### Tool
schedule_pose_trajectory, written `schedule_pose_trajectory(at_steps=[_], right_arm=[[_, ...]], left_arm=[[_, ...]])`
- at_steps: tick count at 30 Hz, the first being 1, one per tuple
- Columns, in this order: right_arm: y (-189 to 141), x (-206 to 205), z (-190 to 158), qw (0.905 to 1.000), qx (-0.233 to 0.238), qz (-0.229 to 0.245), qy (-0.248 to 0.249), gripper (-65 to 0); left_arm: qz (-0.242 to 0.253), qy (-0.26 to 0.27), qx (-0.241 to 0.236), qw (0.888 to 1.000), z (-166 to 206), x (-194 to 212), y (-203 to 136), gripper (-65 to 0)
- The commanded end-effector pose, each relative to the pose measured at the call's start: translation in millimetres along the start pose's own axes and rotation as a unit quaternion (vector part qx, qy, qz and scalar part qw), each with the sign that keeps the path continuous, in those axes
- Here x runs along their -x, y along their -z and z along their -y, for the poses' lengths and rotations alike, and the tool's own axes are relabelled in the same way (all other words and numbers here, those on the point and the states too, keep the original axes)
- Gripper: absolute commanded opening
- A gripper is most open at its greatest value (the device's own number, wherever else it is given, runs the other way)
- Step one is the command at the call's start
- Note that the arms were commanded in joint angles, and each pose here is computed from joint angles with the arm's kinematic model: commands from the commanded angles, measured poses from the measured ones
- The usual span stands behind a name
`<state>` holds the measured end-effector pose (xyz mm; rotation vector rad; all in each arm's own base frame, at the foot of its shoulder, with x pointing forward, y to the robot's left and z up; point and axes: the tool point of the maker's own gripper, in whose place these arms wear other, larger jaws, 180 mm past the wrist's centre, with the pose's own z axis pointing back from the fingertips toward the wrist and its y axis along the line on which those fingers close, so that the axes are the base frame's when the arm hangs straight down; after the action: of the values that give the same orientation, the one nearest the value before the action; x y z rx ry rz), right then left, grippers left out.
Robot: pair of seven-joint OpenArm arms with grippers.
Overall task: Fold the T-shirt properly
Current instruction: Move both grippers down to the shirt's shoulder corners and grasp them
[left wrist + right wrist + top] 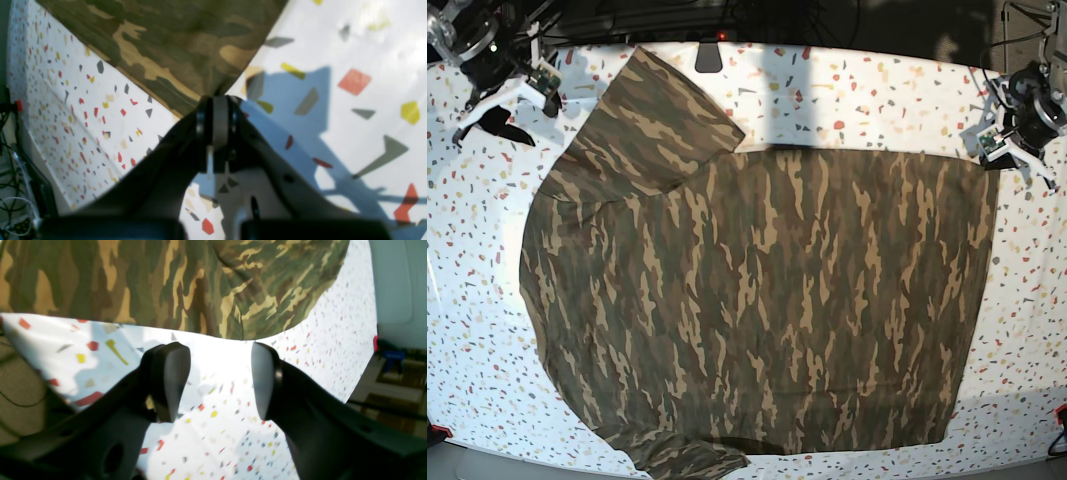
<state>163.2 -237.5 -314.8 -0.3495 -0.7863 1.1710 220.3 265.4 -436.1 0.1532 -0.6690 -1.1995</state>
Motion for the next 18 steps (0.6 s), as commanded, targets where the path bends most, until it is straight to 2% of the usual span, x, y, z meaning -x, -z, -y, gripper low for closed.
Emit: schedule_pose_trajectory(at_steps=[1, 4, 14, 18], right_arm=[[1, -5, 6, 0.9999, 0.004, 0.012, -0.008, -31.6], [11, 0, 2, 0.9998, -0.004, 0.009, -0.016, -31.6], [68, 14, -39, 0.9947, -0.048, -0.020, -0.088, -31.6], [83, 16, -51, 0.9932, -0.063, -0.035, -0.092, -31.6]], left_arm=[[0.001, 0.002, 0.000, 1.000, -4, 0, -3, -65.0], [-0.002, 0.002, 0.000, 1.000, -4, 1, -3, -65.0], [-0.010, 0.002, 0.000, 1.000, -4, 4, -3, -65.0], [-0.010, 0.002, 0.000, 1.000, -4, 4, -3, -65.0]])
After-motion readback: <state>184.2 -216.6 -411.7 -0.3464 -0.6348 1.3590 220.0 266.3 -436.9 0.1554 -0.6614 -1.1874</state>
